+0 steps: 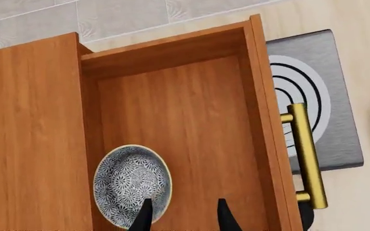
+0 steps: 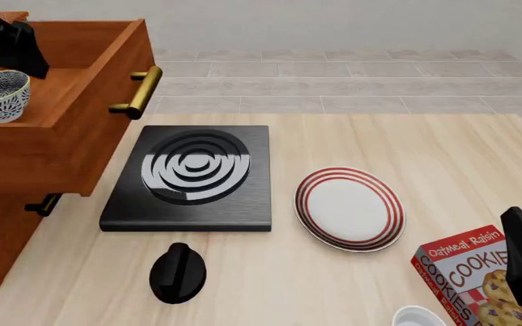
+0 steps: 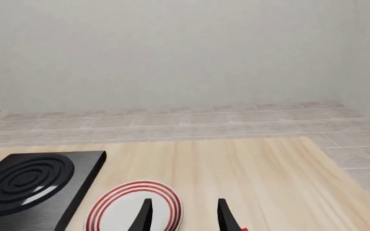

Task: Pick the akita bowl in the top layer of the wooden cabinet and place it on the plate.

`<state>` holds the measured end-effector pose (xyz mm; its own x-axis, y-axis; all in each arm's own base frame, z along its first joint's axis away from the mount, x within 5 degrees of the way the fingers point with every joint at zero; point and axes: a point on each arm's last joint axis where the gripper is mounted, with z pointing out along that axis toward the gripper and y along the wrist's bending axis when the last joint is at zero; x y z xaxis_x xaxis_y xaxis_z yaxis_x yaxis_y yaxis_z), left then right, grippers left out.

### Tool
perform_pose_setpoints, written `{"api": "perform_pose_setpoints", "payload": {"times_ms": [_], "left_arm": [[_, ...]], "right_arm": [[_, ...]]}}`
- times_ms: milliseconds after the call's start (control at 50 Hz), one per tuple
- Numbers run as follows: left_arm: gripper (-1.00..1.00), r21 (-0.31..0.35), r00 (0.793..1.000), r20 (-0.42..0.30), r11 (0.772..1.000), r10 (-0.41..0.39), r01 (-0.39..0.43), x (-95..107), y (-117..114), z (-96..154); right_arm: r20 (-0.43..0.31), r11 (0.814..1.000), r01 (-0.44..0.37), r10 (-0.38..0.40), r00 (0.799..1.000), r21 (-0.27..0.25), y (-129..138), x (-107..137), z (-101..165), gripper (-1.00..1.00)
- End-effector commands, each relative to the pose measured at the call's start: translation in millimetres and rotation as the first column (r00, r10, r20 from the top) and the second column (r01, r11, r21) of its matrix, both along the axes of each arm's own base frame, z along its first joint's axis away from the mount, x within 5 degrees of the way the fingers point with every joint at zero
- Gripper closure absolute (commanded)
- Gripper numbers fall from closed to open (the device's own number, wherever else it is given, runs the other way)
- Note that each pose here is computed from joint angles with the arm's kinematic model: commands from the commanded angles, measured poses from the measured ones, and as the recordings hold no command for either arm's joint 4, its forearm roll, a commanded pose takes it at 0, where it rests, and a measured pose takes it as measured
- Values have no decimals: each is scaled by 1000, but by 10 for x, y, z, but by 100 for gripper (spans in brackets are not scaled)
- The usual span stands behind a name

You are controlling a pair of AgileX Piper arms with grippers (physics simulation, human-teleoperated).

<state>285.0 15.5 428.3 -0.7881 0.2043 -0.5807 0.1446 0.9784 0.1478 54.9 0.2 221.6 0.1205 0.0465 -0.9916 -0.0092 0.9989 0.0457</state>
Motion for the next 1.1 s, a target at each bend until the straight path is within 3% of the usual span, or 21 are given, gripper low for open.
{"api": "perform_pose_setpoints", "payload": {"times_ms": [20, 120, 660, 1100], "left_arm": [[-100, 13, 1000, -21, 1000, 13, -12, 11, 92, -59], [-100, 38, 999, -31, 999, 15, -14, 4, 202, -79], [-100, 59, 996, -83, 998, 14, -9, 94, 332, -223], [-100, 51, 994, -106, 999, 7, -2, 176, 303, -296]], "right_arm": [[0, 1000, -1, 1, 1000, 0, 1, 0, 2, -100], [-1, 1000, -2, 2, 1000, 0, 1, 0, 1, -100], [-1, 1000, 1, -1, 1000, 3, 0, 0, 0, -100], [-3, 1000, 2, -2, 1000, 5, -1, 1, -4, -100]]}}
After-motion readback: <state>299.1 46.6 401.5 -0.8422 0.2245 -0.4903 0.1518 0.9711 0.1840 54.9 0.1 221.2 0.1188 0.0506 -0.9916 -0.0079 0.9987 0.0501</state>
